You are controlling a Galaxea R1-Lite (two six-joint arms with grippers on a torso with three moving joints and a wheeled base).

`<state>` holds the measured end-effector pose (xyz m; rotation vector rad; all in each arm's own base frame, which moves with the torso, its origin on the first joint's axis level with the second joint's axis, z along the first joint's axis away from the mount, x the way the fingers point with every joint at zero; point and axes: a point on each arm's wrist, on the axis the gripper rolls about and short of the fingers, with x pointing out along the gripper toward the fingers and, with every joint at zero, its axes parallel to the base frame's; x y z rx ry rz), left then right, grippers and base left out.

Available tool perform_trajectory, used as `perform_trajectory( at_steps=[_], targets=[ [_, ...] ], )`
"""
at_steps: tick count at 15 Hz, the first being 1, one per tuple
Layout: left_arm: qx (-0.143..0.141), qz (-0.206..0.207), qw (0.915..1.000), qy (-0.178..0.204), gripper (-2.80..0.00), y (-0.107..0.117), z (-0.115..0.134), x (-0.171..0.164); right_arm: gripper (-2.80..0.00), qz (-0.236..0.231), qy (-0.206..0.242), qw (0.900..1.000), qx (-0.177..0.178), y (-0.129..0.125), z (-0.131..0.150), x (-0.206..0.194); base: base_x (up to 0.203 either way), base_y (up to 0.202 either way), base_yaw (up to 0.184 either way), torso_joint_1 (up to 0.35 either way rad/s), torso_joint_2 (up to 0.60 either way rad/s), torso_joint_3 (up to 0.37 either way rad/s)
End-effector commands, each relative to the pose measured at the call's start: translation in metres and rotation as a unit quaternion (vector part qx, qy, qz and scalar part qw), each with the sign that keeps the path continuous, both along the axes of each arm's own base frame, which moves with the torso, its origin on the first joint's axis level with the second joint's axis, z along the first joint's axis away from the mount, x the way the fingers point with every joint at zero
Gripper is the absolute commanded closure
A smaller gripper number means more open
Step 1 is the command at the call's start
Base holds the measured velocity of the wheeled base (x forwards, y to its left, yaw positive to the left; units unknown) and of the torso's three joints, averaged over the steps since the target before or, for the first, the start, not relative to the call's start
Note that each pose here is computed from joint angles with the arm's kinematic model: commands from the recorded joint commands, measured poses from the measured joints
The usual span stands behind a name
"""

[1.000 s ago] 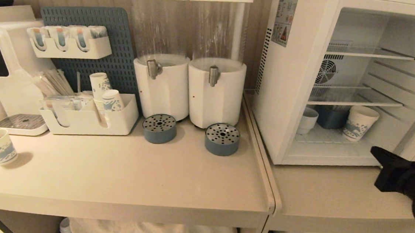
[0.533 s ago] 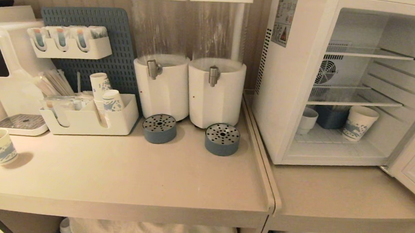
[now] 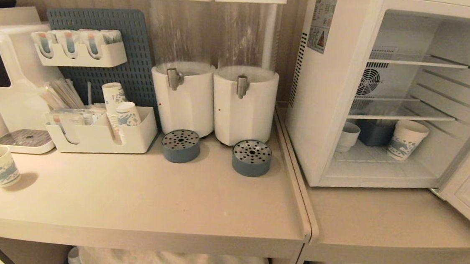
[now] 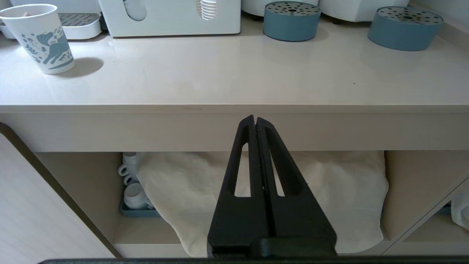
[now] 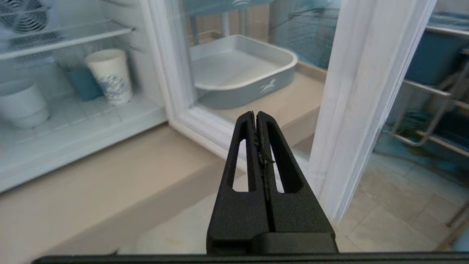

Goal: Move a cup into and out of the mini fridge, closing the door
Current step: Close the freezer door

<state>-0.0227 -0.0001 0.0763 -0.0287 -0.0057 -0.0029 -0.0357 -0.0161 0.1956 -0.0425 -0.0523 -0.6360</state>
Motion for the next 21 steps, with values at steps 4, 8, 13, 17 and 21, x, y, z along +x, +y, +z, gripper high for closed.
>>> perform_trajectory(
  at_steps=[4,8,13,17,21],
  targets=[
    [0.000,0.000,1.0000,0.001,0.00,0.000,0.000,0.000,0.00,0.108,-0.067,0.992,0.017,0.006,-0.045,-0.025,0.000,0.000,0.000,0.000,0.00,0.000],
    [0.000,0.000,1.0000,0.001,0.00,0.000,0.000,0.000,0.00,0.240,-0.030,0.970,0.035,0.012,-0.089,0.001,0.000,0.000,0.000,0.000,0.00,0.000],
    [0.000,0.000,1.0000,0.001,0.00,0.000,0.000,0.000,0.00,0.303,0.040,0.952,0.035,0.016,-0.119,0.011,0.000,0.000,0.000,0.000,0.00,0.000],
    [0.001,0.000,1.0000,0.001,0.00,0.000,0.000,0.000,0.00,0.308,0.075,0.948,0.023,0.016,-0.119,0.010,0.000,0.000,0.000,0.000,0.00,0.000],
    [0.001,-0.001,1.0000,0.001,0.00,0.000,0.000,0.000,0.00,0.306,0.073,0.949,0.023,0.016,-0.120,0.010,-0.025,0.000,0.001,0.001,0.00,0.000]
  ],
)
